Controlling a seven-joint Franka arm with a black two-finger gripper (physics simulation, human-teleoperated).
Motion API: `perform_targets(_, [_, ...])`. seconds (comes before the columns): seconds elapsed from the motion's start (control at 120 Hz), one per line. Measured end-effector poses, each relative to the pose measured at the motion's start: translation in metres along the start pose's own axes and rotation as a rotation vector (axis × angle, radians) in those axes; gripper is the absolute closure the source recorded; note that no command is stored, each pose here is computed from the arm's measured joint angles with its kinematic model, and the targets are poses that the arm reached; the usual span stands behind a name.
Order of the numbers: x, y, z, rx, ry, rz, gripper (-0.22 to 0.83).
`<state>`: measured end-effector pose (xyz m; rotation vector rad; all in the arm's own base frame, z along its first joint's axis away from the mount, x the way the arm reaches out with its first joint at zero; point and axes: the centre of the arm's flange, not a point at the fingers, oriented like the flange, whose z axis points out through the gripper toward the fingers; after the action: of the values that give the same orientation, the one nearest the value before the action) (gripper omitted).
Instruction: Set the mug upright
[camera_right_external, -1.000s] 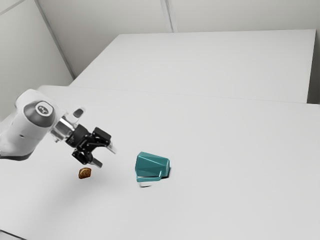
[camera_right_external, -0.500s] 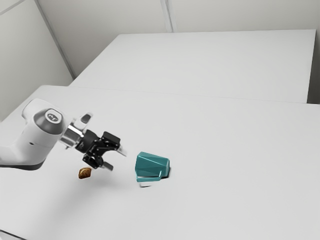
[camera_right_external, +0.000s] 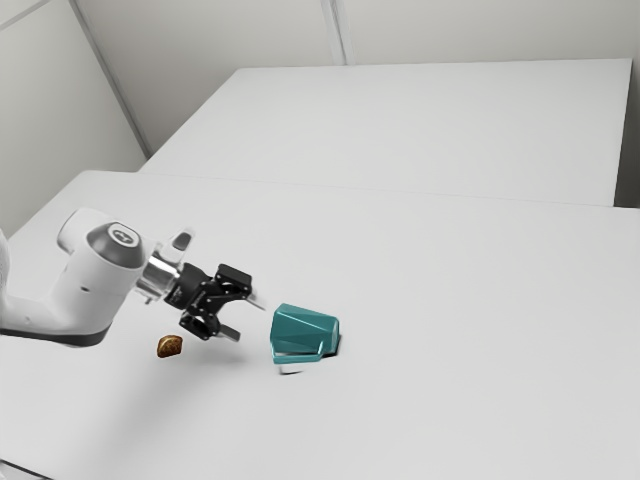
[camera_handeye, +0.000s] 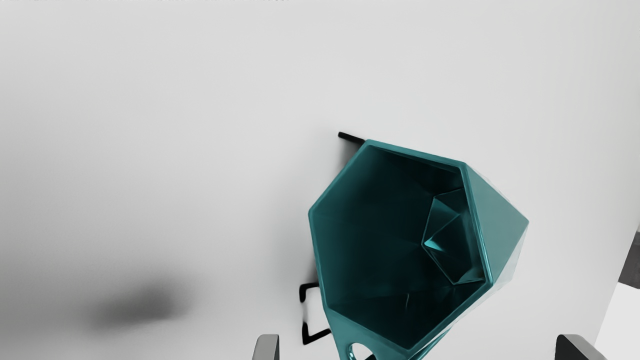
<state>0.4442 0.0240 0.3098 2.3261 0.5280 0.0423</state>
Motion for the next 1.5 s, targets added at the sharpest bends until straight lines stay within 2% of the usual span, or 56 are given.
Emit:
perform_targets(0.242, [0.015, 0.005, 0.012, -0.027, 0.019, 0.005, 0.00])
perform_targets(0.45, [0.009, 0.022, 0.029, -0.040, 0.004, 0.061, 0.00])
perform_targets(0.658, [0.013, 0.029, 0.033, -0.043, 0.012, 0.090, 0.00])
perform_targets(0.975, [0.014, 0.034, 0.045, -0.058, 0.021, 0.088, 0.00])
perform_targets(1.142, [0.010, 0.040, 0.053, -0.065, 0.020, 0.089, 0.05])
perform_targets(1.208, [0.007, 0.043, 0.057, -0.067, 0.016, 0.095, 0.12])
perform_targets(1.383, [-0.001, 0.054, 0.069, -0.066, -0.004, 0.122, 0.50])
perform_targets(1.5, [-0.006, 0.061, 0.076, -0.063, -0.018, 0.141, 0.64])
